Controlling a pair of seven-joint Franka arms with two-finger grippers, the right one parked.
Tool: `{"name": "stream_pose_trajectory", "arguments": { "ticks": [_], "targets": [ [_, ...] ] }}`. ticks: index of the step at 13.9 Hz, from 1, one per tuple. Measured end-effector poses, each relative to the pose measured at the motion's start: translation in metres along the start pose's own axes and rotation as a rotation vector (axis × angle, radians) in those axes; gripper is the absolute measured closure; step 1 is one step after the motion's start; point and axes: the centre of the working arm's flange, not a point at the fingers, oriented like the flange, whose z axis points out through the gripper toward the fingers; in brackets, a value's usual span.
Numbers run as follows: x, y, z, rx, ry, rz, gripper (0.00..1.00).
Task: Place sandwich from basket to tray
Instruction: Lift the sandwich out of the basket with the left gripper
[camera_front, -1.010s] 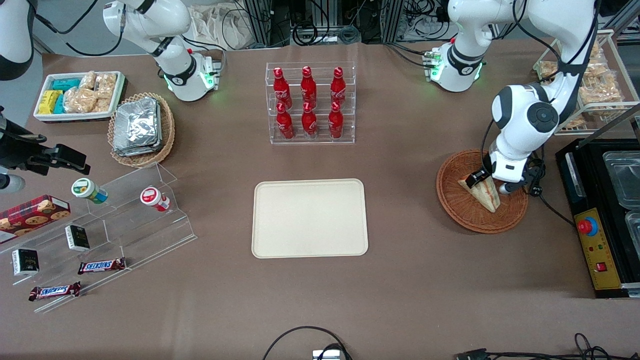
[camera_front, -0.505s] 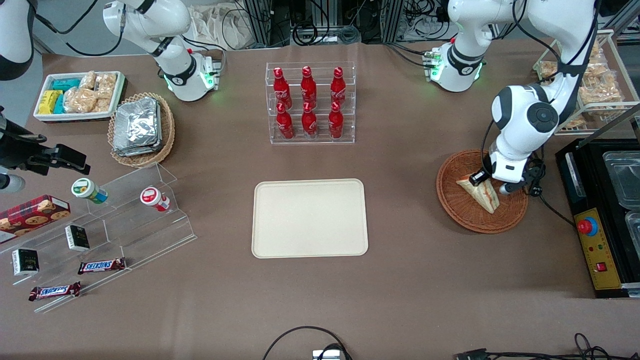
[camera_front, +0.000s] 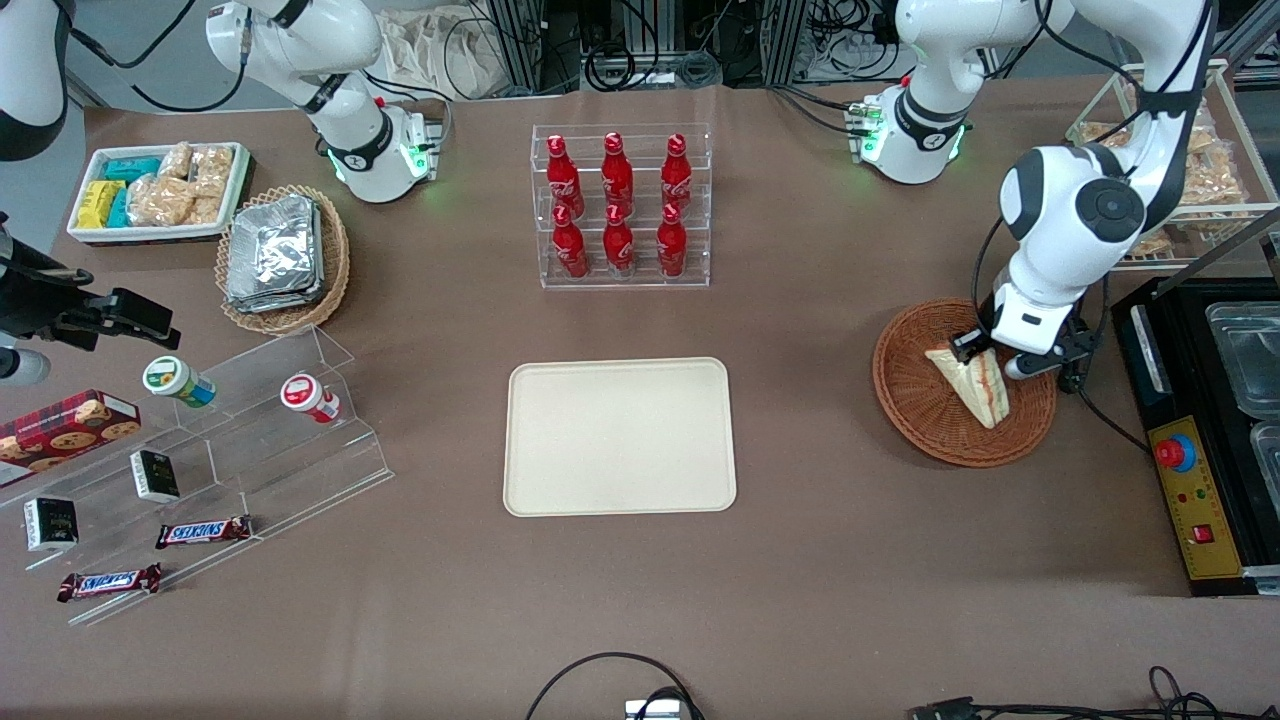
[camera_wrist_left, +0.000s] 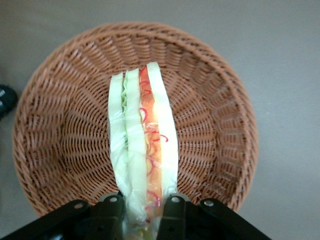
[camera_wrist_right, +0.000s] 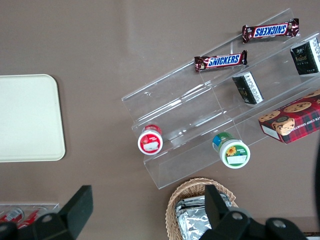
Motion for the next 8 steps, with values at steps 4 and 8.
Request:
{"name": "stream_pose_trajectory", "arguments": {
  "ticks": [4,8],
  "targets": [
    [0.0,0.042,-0.035,0.0,0.009,0.093,0.76],
    [0.003,0.082,-0.067,-0.011,0.034,0.16,0.73]
  ]
}}
